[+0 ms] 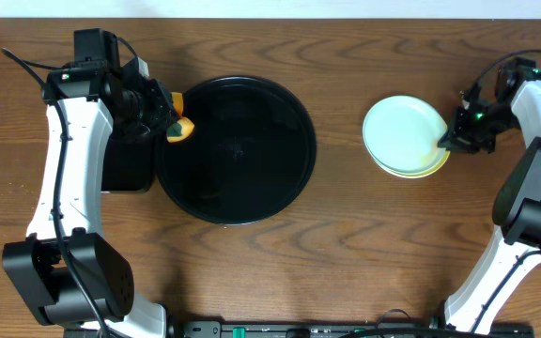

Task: Clean dirty plates on tray and stack at the side
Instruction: 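Carry the light-blue plate right and lower it onto the yellow plate, then drop the sponge into the small black dish with the left gripper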

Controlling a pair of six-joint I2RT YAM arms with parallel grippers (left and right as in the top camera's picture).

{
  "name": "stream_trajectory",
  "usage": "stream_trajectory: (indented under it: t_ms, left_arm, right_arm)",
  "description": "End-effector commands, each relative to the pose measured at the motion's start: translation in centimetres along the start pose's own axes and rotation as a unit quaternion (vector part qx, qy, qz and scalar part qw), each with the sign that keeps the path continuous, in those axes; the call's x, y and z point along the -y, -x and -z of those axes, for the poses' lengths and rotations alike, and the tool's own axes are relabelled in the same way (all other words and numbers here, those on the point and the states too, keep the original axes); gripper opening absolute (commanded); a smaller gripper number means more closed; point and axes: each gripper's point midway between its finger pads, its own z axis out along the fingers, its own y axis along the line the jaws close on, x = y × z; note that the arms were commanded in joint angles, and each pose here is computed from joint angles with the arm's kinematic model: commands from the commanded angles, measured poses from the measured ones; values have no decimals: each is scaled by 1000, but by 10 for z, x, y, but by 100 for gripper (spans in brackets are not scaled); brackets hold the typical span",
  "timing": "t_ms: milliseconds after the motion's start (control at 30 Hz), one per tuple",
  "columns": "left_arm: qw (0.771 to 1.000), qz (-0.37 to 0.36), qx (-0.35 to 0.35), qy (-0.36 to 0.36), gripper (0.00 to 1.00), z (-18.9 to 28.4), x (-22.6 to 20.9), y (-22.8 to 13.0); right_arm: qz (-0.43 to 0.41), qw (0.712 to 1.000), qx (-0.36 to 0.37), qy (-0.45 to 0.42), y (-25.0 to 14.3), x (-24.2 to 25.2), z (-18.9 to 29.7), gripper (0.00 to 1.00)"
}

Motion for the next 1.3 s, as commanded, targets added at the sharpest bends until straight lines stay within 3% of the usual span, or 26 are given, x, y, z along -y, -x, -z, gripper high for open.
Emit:
stream_trajectory:
  t_ms: [0, 333, 500, 600, 867, 1200, 1267]
  left_arm:
    - [1000, -9, -1, 7, 8, -2, -4, 0]
    - [1000, -10, 7, 23, 8, -2, -9, 3]
    - [996, -3, 32, 85, 8, 3, -35, 14]
    - [991, 8, 52, 126, 8, 10, -56, 22]
    - [961, 46, 105, 250, 8, 39, -121, 44]
    - [947, 76, 115, 289, 8, 23, -166, 54]
    - [947, 78, 107, 293, 15, 15, -172, 54]
  right_arm:
    - [17, 1000, 17, 0, 2, -15, 12, 31]
    - [52, 992, 119, 4, 19, -58, 102, 38]
    - [106, 981, 162, 10, 7, -103, 133, 63]
    - [138, 977, 159, 15, -2, -130, 130, 72]
    - [201, 969, 144, -2, -16, -185, 100, 77]
    - [253, 957, 140, 10, -34, -230, 85, 81]
    - [259, 956, 138, 11, -38, -234, 83, 82]
